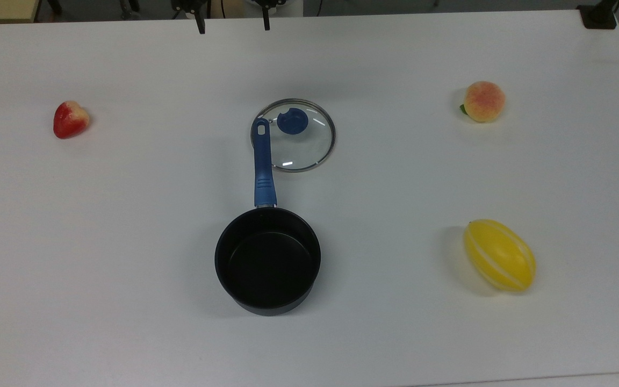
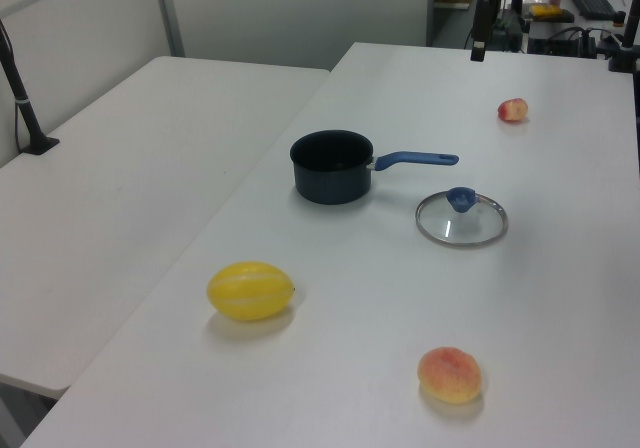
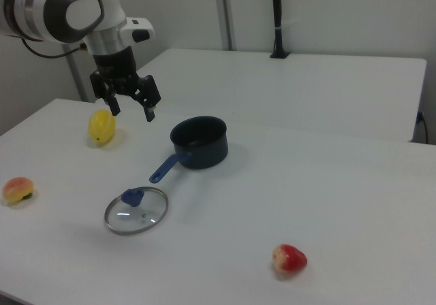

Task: Close lid

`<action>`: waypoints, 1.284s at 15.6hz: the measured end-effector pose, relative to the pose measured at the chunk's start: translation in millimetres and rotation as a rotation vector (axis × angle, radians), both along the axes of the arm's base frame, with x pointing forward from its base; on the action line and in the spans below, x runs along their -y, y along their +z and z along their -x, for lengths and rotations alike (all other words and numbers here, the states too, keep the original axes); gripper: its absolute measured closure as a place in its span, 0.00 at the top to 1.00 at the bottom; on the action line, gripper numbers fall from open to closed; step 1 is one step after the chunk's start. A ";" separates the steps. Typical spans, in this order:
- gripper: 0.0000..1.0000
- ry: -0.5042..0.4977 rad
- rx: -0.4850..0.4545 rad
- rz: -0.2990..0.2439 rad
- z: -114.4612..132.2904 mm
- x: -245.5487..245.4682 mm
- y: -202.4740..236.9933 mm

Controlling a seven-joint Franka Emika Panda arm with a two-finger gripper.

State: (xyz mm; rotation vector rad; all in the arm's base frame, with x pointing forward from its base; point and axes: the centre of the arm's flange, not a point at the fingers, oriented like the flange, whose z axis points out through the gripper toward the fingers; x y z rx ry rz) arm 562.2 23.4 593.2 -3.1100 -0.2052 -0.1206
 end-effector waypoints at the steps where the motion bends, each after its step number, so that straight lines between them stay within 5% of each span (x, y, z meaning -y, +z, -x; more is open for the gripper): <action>1: 1.00 0.000 -0.002 0.000 0.2 -0.2 -0.2; 12: 1.00 0.143 -0.234 0.042 31.8 -74.1 -64.1; 20: 1.00 0.173 -0.165 0.086 31.0 -78.8 -140.7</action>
